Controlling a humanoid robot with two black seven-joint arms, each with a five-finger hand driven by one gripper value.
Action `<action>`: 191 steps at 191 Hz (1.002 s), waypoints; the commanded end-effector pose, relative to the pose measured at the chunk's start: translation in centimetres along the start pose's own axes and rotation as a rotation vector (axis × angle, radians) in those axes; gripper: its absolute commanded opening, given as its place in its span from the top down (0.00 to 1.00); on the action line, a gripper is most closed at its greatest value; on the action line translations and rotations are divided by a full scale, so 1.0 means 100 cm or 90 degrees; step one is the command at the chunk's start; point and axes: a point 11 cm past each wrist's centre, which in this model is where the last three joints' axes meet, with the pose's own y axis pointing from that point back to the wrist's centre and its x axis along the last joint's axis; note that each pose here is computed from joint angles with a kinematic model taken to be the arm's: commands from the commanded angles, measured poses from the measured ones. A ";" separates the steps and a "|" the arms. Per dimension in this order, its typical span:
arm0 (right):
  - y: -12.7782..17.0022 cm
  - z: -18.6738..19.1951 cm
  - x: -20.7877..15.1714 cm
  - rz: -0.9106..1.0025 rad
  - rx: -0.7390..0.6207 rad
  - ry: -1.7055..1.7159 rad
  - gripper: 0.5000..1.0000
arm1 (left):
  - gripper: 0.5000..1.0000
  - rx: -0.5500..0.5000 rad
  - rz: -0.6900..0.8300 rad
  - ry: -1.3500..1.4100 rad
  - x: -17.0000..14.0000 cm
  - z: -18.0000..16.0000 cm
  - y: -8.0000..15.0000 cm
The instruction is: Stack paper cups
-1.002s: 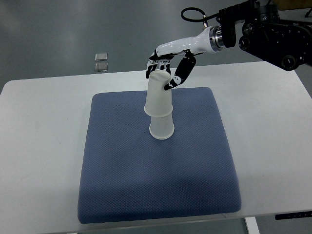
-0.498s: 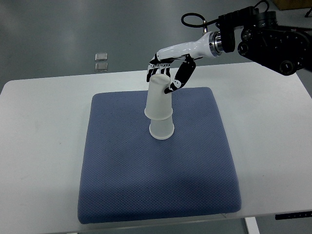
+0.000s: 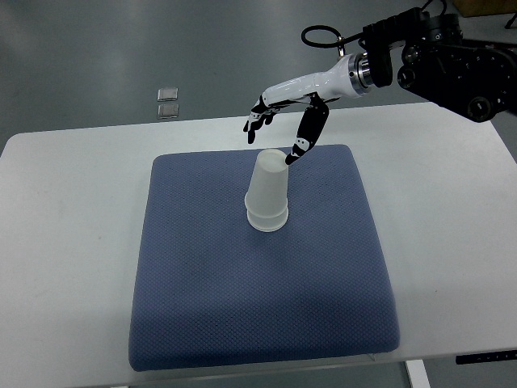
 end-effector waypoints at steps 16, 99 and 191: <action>0.000 0.000 0.000 0.001 0.001 -0.002 0.21 | 0.00 0.000 0.000 -0.001 0.000 0.000 0.000; 0.020 0.054 0.010 0.172 -0.001 -0.174 0.21 | 0.00 0.000 0.000 -0.001 0.000 0.000 0.000; 0.065 0.180 -0.043 0.555 -0.072 -0.582 0.22 | 0.00 0.000 0.000 0.000 0.000 0.000 0.000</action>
